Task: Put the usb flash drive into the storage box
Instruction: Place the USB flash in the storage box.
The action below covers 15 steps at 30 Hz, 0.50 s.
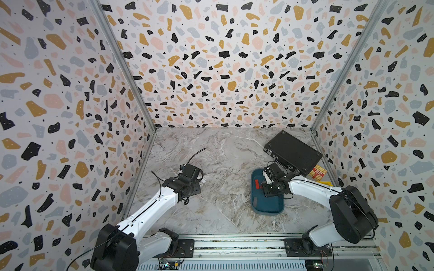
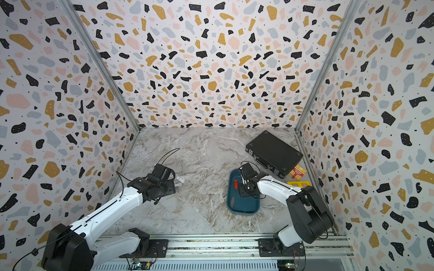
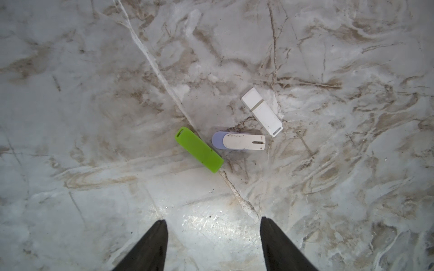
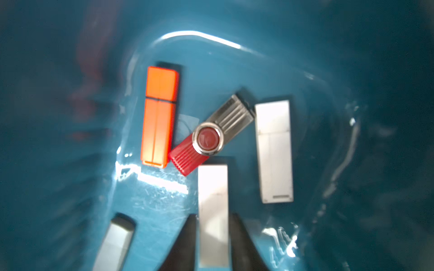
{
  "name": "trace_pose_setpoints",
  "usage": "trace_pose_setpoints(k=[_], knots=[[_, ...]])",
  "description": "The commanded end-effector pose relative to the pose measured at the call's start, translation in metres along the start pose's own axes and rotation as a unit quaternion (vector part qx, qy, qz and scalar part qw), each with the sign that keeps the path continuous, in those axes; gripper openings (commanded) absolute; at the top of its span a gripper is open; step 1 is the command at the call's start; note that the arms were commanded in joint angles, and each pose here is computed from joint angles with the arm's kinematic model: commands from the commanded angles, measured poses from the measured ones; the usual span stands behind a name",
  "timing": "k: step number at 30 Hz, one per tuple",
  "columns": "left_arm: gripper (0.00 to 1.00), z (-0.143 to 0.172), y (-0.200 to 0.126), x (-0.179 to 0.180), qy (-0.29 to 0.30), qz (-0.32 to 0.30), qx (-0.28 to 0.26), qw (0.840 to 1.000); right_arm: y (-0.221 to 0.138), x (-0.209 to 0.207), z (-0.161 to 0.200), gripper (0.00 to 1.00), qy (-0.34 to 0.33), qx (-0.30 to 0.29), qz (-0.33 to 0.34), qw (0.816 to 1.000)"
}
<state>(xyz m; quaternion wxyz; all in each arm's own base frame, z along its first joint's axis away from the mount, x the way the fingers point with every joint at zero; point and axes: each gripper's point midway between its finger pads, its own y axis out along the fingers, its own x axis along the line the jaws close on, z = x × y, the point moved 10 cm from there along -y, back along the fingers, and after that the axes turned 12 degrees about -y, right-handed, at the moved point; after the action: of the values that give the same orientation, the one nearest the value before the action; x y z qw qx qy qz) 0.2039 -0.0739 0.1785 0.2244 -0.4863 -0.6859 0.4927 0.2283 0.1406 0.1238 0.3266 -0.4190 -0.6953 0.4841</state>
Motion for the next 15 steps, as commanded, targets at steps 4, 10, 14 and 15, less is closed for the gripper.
trace_pose_setpoints(k=[4, 10, 14, 15], knots=[[0.67, -0.005, 0.010, -0.003, -0.019, -0.023, -0.005, 1.000, -0.018, 0.003, 0.001, 0.47, 0.001, -0.020, -0.016, 1.000], [0.66, -0.009, 0.026, -0.006, -0.030, -0.041, 0.004, 0.999, -0.034, 0.006, 0.001, 0.49, -0.001, -0.058, -0.043, 0.997], [0.64, -0.017, 0.037, -0.006, -0.034, -0.061, 0.013, 0.998, -0.035, 0.007, 0.001, 0.49, -0.005, -0.061, -0.046, 0.997], [0.64, -0.018, 0.041, -0.004, -0.036, -0.067, 0.017, 0.997, -0.034, 0.007, 0.001, 0.49, -0.005, -0.059, -0.051, 0.997]])
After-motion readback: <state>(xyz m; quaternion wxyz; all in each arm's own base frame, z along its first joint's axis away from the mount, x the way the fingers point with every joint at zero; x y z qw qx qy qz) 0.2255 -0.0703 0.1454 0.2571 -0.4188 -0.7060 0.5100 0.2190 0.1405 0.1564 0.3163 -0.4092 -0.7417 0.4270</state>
